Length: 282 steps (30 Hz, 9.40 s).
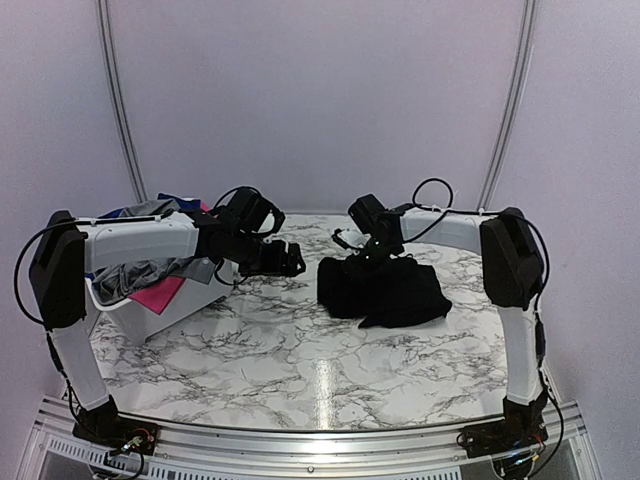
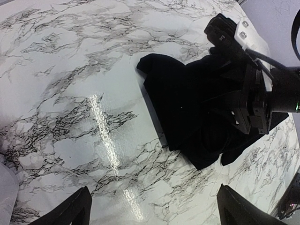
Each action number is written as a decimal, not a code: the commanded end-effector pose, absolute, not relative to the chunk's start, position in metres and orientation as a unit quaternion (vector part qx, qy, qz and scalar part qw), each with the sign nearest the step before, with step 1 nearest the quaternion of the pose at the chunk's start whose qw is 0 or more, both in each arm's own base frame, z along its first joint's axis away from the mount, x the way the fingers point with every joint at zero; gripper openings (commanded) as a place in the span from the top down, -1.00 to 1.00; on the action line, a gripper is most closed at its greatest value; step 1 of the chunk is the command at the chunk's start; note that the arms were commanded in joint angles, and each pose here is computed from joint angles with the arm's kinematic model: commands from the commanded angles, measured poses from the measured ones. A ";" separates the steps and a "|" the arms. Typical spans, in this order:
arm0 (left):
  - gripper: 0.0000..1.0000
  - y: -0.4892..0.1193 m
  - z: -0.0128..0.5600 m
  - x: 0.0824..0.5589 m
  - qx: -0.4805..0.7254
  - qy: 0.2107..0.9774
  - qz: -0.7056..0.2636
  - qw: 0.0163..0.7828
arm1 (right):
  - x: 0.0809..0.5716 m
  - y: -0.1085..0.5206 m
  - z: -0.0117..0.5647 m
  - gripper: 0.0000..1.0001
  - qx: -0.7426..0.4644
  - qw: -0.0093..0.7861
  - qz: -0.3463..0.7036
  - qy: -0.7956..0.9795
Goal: Fold and stack the mixed laundry pile
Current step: Adjust the crumpled T-shirt at the center of the board, then pick up the crumpled T-shirt from the center of the board, then flatten out the crumpled T-shirt at the center of the board.
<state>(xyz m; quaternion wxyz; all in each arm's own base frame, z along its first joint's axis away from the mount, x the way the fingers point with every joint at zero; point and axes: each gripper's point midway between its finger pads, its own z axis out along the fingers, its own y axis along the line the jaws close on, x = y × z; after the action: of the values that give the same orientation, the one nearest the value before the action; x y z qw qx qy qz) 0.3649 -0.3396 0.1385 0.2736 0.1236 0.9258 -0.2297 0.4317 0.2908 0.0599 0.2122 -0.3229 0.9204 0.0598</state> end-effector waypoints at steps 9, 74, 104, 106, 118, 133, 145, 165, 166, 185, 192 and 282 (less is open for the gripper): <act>-0.91 -0.315 0.168 0.370 0.097 0.916 -0.226 0.316 | 0.445 0.335 0.267 1.00 -0.328 0.386 0.136 0.852; 1.00 -0.313 0.107 0.475 0.149 0.944 -0.095 0.280 | 0.414 0.116 0.152 -0.52 -0.127 0.266 0.148 0.944; -0.46 -0.364 0.034 0.248 0.522 0.837 -0.074 0.146 | 0.507 0.072 0.117 -0.50 -0.081 0.264 0.142 0.951; -0.46 -0.363 0.023 0.246 0.528 0.836 -0.063 0.137 | 0.514 0.072 0.109 -0.50 -0.081 0.260 0.141 0.952; -0.11 -0.348 0.002 0.249 0.522 0.844 -0.022 0.124 | 0.536 0.089 0.050 -0.53 -0.103 0.215 0.087 0.967; 1.00 -0.344 0.060 0.281 0.433 0.881 -0.060 0.183 | 0.556 0.099 0.103 1.00 -0.103 0.256 0.056 0.959; 1.00 -0.336 0.165 0.362 0.324 0.889 -0.063 0.316 | 0.557 0.046 0.337 1.00 -0.021 0.485 0.081 0.870; 1.00 -0.275 0.352 0.420 0.211 0.833 -0.020 0.510 | 0.405 0.028 0.574 1.00 -0.017 0.718 0.090 0.690; 1.00 -0.271 0.367 0.424 0.200 0.827 -0.019 0.525 | 0.399 0.027 0.582 1.00 -0.015 0.725 0.088 0.683; 1.00 -0.337 0.533 0.321 0.303 0.680 -0.213 0.633 | 0.268 0.033 0.692 1.00 -0.041 0.820 0.105 0.561; 1.00 -0.334 0.581 0.273 0.302 0.634 -0.277 0.656 | 0.225 0.040 0.709 1.00 -0.054 0.835 0.131 0.532; 0.04 -0.297 0.020 0.309 0.308 0.933 -0.065 0.176 | 0.355 0.060 0.042 0.01 0.093 0.161 0.174 0.967</act>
<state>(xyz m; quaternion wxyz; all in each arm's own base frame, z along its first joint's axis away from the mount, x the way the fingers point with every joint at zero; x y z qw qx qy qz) 0.3160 -0.3194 0.0387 0.2044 0.3122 0.9203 -0.1170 0.3625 0.0762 0.0465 0.1561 0.0449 0.9694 0.1841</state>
